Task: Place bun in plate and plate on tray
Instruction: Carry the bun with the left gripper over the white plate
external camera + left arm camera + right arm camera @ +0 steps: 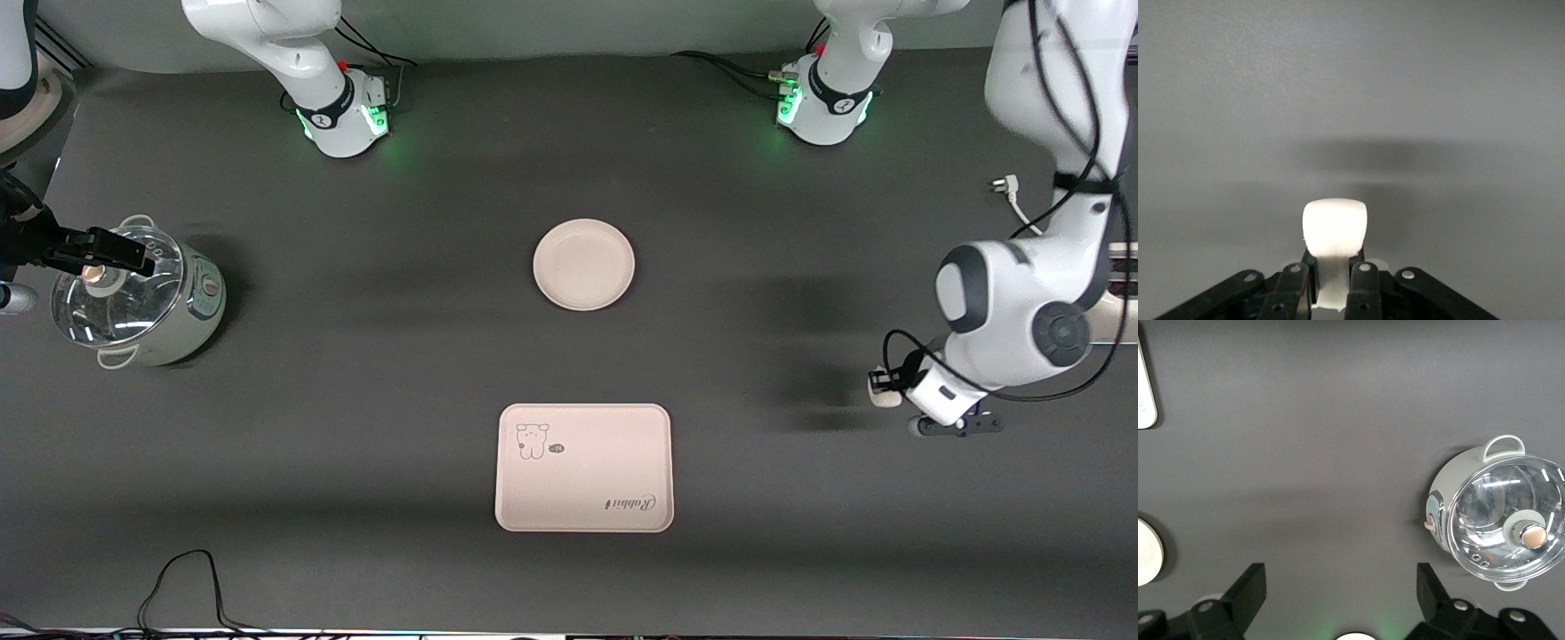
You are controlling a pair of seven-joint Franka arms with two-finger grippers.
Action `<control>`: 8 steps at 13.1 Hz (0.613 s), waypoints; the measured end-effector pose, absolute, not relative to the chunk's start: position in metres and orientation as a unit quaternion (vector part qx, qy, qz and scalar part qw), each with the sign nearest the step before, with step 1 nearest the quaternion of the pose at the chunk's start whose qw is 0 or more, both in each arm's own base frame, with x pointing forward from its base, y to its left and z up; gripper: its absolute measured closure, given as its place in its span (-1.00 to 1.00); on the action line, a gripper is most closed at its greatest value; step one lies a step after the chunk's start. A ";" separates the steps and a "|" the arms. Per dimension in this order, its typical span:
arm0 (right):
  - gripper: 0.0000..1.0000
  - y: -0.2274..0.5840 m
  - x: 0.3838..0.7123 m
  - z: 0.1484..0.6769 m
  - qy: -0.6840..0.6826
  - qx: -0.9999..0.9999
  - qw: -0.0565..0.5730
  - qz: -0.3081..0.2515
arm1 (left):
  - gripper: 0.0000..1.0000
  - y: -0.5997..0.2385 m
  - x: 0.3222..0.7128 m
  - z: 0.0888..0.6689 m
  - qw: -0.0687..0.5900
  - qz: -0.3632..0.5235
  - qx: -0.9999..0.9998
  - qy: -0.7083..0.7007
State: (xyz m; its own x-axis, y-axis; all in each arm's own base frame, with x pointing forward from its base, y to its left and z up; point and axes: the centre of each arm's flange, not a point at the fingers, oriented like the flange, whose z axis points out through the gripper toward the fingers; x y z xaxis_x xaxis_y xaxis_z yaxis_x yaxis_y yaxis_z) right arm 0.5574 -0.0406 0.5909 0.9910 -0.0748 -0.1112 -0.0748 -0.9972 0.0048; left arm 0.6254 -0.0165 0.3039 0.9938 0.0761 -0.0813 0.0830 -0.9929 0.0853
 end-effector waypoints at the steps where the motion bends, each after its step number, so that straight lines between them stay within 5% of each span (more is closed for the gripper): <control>1: -1.00 -0.041 0.557 0.591 -0.037 0.998 0.000 -0.056 | 0.58 -0.031 0.617 0.342 0.050 -0.052 0.996 0.045; 5: -1.00 -0.040 0.557 0.591 -0.037 0.998 0.000 -0.056 | 0.55 -0.110 0.564 0.471 0.075 -0.075 0.991 0.083; 8: -1.00 -0.040 0.557 0.590 -0.037 0.998 0.000 -0.056 | 0.55 -0.200 0.525 0.509 0.075 -0.066 0.989 0.113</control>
State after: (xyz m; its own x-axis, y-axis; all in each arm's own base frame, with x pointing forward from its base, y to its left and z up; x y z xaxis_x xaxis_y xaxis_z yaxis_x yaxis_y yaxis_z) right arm 0.5574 -0.0403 0.5904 0.9909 -0.0744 -0.1122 -0.0743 -0.9972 0.0048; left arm 0.5247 -0.1996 0.5094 0.9654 0.2143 -0.1483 0.2342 -0.9631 0.1324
